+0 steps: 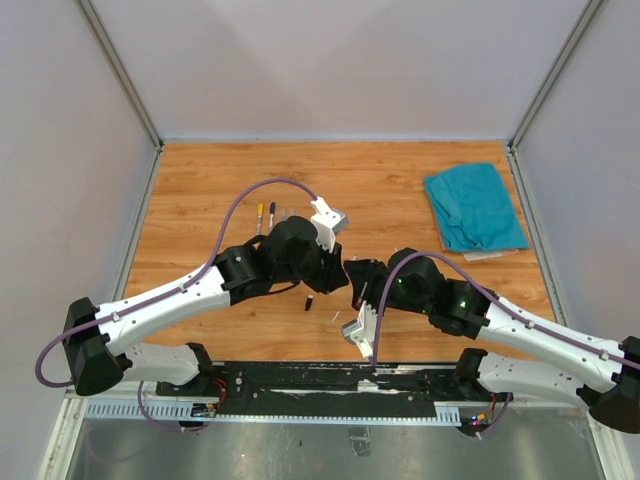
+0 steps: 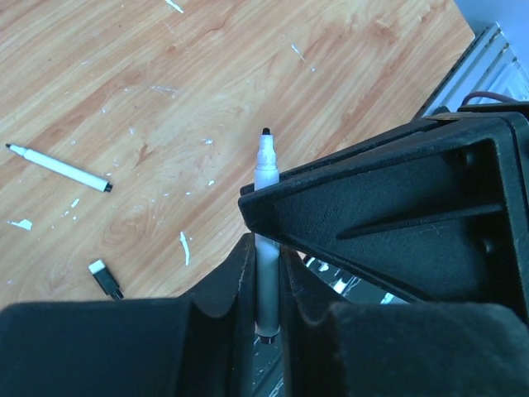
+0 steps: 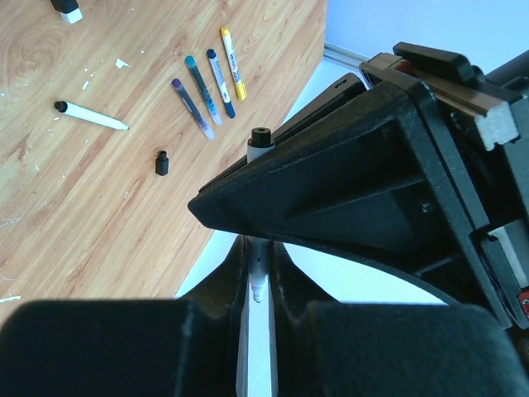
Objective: Insert the pens into the pen caps
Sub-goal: Pick up the pen from the center of the board.
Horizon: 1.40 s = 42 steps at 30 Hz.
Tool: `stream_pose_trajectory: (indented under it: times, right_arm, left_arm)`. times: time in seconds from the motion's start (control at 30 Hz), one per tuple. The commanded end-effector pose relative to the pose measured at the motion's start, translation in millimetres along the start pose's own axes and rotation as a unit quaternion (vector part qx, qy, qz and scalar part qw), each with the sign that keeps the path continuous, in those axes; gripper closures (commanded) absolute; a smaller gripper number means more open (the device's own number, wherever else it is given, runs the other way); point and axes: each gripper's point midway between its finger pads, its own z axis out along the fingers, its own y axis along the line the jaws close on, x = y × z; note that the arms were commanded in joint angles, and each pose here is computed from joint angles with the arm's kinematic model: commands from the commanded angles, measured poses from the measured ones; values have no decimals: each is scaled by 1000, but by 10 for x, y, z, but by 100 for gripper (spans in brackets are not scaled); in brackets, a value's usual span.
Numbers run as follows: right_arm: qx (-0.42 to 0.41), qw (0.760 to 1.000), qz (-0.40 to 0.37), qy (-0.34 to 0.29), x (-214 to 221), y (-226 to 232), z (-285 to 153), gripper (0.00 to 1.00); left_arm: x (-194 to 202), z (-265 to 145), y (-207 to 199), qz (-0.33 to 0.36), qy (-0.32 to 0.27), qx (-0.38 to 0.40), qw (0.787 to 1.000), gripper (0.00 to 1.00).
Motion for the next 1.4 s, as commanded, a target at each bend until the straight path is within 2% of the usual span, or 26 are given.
stream_pose_trajectory:
  times: [0.0,0.07,0.13,0.27,0.33,0.47,0.57,0.63,0.73,0.8,0.9,0.93,1.03,1.1,1.27,1.37]
  right_arm:
    - [14,999,-34,-4,-62,-93,-7,99]
    - [17,999,-33,-3,-60,-107,-10,92]
    - [18,999,-35,-2,-61,-114,-14,85]
    - [26,999,-31,4,-47,-137,-59,62]
    - [35,999,-11,6,-46,-159,-113,57]
    - [63,995,79,0,-88,-181,-294,54]
    - [109,972,207,-24,-160,-209,-463,51]
    - [140,938,313,-50,-229,-198,-522,50]
    - [175,865,460,-91,-332,-156,-573,48]
    - [186,805,552,-114,-396,-92,-563,48]
    - [190,699,677,-134,-459,8,-504,47]
    - [184,653,724,-128,-466,79,-469,47]
    - [179,549,815,-56,-345,348,-378,44]
    - [164,494,854,0,-304,543,-332,41]
    - [117,444,885,84,-333,787,-202,29]
    - [92,439,889,90,-397,784,-81,25]
  left_arm:
    - [-73,-13,-72,10,-12,14,1000,91]
    - [-76,-24,-56,9,-15,10,1000,99]
    - [-71,-38,-46,8,-19,8,1000,99]
    - [-100,-83,-3,8,-35,0,999,100]
    - [-113,-112,35,8,-44,-9,999,100]
    - [-114,-163,137,10,-59,-31,998,99]
    - [-89,-213,214,10,-68,-46,997,99]
    - [-51,-238,283,10,-73,-58,996,99]
    - [-12,-289,395,8,-86,-79,993,100]
    - [1,-340,454,3,-100,-89,991,100]
    - [41,-399,539,-6,-115,-100,988,99]
    - [46,-427,566,-9,-120,-105,987,100]
    - [66,-502,629,-17,-137,-114,984,100]
    - [73,-558,653,-20,-149,-115,982,100]
    - [90,-677,765,-21,-167,-136,976,99]
    - [91,-723,770,-9,-175,-133,975,100]
